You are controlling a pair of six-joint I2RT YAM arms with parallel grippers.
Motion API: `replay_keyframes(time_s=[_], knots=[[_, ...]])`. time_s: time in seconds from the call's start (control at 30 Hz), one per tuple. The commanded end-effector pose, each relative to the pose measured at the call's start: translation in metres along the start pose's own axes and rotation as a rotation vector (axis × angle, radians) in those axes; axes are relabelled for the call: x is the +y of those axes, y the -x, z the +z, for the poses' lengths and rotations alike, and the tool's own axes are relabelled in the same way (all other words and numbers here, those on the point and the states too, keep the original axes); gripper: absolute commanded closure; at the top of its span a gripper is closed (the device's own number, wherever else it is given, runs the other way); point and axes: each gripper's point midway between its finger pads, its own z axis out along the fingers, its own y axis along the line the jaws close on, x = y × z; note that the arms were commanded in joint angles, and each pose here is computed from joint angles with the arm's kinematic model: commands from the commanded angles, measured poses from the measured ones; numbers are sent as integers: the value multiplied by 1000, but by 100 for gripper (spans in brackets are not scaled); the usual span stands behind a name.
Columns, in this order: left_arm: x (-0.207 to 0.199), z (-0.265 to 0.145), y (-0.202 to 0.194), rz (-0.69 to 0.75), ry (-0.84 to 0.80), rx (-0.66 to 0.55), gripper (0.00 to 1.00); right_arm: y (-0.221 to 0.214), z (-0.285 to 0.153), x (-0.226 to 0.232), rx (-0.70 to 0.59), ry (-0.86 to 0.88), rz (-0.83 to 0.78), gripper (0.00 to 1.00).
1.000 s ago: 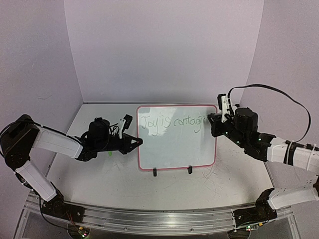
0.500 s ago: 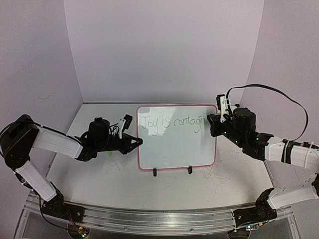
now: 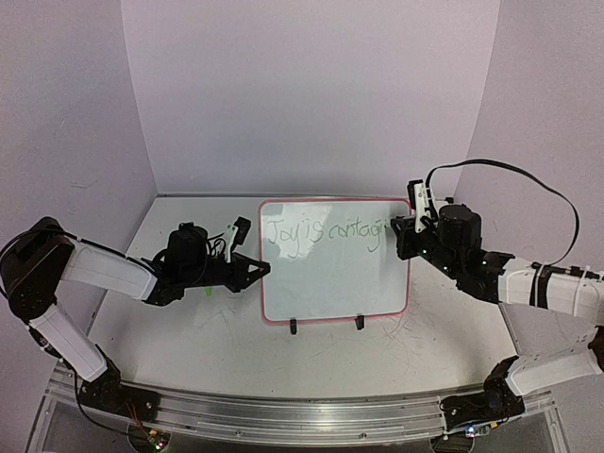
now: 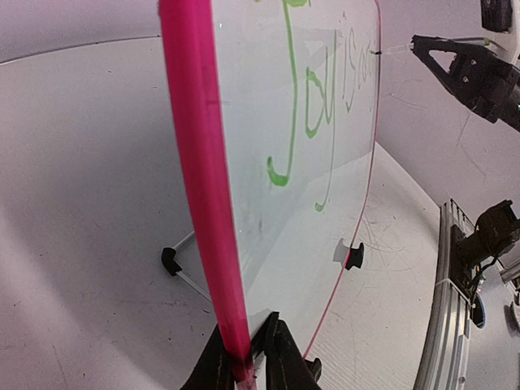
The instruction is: Write a sentence on the whiteboard
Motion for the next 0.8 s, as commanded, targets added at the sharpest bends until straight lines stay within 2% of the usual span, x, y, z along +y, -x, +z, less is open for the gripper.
replay_keyframes(time_s=[0.0, 0.77], knots=[[31, 0, -17, 32, 152, 53, 100, 27, 2, 0, -72, -3, 13, 100], [32, -1, -18, 31, 158, 54, 100, -10, -7, -3, 31, 1, 21, 100]])
